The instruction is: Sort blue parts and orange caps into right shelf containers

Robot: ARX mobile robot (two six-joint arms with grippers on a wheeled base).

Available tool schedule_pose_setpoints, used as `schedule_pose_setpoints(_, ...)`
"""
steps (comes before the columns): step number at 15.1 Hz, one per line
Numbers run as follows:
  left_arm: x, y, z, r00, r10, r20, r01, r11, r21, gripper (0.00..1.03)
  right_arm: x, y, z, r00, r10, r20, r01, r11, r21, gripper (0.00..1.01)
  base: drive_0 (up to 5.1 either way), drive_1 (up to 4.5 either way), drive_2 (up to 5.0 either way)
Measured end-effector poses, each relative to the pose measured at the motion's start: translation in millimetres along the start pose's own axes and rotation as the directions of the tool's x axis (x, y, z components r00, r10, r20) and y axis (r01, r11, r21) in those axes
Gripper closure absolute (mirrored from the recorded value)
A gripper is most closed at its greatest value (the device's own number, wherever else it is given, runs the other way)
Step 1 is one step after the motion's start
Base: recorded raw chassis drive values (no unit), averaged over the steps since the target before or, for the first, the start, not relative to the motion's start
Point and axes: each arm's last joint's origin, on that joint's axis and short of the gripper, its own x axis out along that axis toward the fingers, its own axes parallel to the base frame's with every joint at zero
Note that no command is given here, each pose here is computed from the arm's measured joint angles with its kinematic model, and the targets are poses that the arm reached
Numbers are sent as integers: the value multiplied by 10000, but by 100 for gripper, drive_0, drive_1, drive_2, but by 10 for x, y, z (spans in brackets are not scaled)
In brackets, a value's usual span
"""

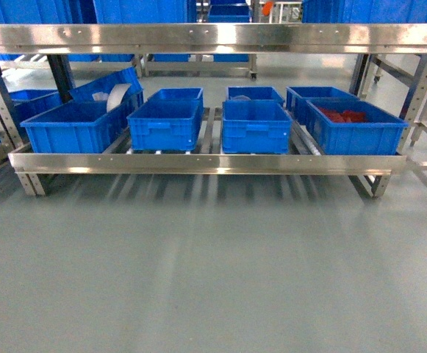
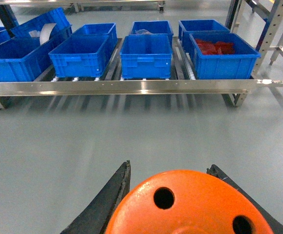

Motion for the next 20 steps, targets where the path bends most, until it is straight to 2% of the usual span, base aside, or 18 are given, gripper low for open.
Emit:
schedule_pose_setpoints(18, -8, -9, 2, 10000, -53, 10, 53, 10000, -7, 62, 0, 1, 0, 10000, 4, 0, -4, 10000, -1, 59, 0, 0, 0)
schedule_pose_setpoints(20, -6, -7, 3, 10000, -30, 18, 30, 10000, -14, 62, 0, 1, 0, 10000, 3, -4, -3, 10000, -2, 59, 7, 405, -392)
